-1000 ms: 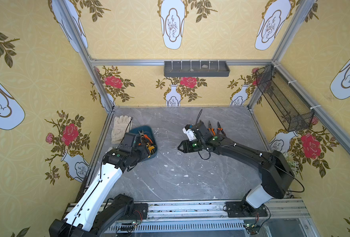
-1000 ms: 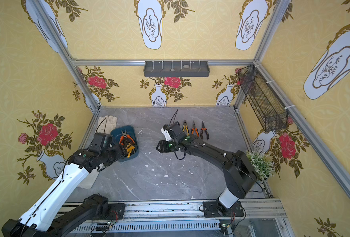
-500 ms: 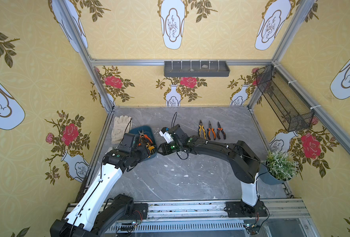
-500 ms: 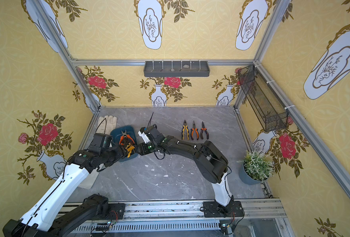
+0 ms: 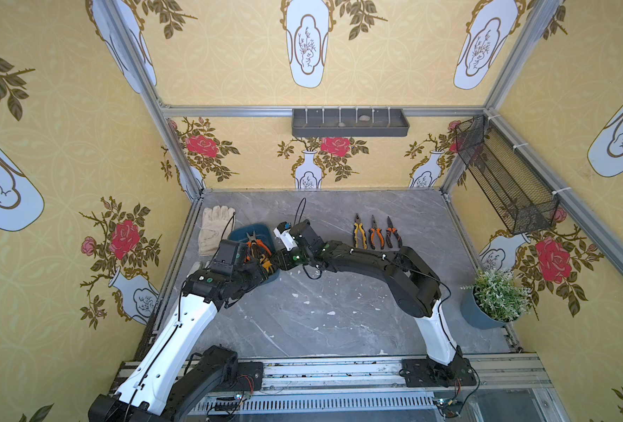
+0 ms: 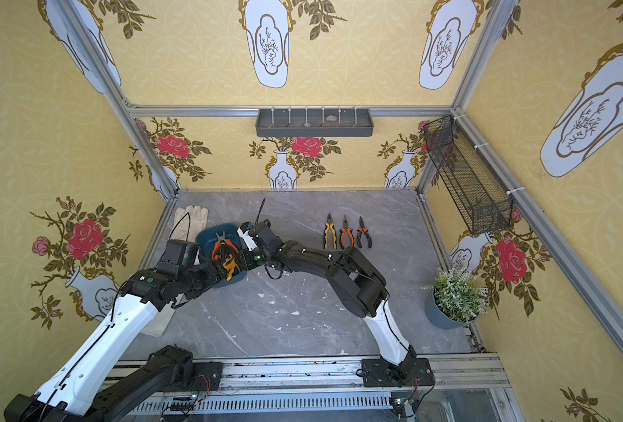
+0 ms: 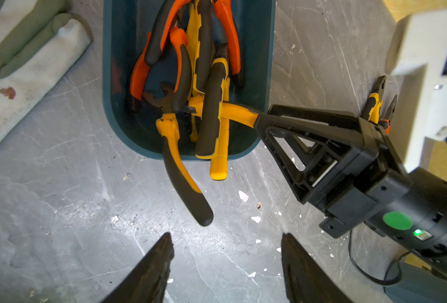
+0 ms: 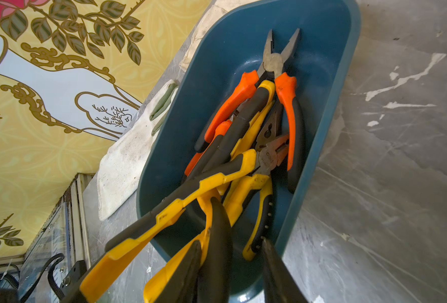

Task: Take the pliers out of the storage box
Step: Adjust the pliers in the storage box.

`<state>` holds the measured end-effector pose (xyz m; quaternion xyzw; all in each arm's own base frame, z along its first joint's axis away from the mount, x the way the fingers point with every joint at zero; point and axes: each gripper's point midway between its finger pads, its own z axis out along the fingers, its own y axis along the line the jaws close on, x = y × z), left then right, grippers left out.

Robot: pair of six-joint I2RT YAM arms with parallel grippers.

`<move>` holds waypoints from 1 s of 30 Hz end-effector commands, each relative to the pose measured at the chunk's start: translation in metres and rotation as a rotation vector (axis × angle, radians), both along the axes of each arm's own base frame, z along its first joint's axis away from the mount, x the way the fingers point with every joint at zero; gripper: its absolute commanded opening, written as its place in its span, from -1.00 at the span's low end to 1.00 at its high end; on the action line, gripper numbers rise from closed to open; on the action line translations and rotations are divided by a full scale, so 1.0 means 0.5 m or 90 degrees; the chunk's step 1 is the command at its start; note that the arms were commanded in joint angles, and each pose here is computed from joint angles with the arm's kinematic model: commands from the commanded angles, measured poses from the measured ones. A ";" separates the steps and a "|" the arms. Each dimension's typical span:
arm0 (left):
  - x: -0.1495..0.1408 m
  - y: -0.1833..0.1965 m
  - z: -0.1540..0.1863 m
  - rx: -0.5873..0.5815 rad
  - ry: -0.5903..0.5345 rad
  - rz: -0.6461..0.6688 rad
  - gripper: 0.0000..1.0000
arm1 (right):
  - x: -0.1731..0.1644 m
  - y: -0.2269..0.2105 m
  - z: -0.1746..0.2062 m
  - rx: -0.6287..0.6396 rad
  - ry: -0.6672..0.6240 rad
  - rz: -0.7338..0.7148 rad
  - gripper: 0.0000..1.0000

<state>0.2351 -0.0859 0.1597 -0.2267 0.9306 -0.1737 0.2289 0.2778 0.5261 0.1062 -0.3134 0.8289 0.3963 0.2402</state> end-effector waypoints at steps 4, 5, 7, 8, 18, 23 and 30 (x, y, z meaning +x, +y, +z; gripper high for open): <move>-0.005 0.004 -0.012 0.010 0.008 -0.007 0.35 | 0.002 0.011 0.016 0.020 -0.015 0.005 -0.63; -0.005 0.004 -0.013 0.009 0.008 -0.008 0.35 | -0.002 0.011 0.017 0.021 -0.014 0.006 -0.67; -0.005 0.003 -0.015 0.008 0.008 -0.007 0.35 | -0.010 0.011 0.024 0.023 -0.016 0.010 -0.71; -0.005 0.004 -0.015 0.007 0.007 -0.007 0.35 | -0.015 0.012 0.032 0.026 -0.018 0.011 -0.73; -0.018 0.028 0.004 0.036 -0.005 0.013 0.35 | -0.049 0.025 0.132 0.061 -0.070 0.010 -0.95; -0.021 0.053 0.043 0.071 -0.025 0.027 0.37 | -0.044 0.014 0.184 0.075 -0.094 -0.008 -0.99; -0.019 0.057 0.081 0.068 -0.058 0.031 0.39 | -0.032 0.007 0.240 0.097 -0.125 -0.018 -1.00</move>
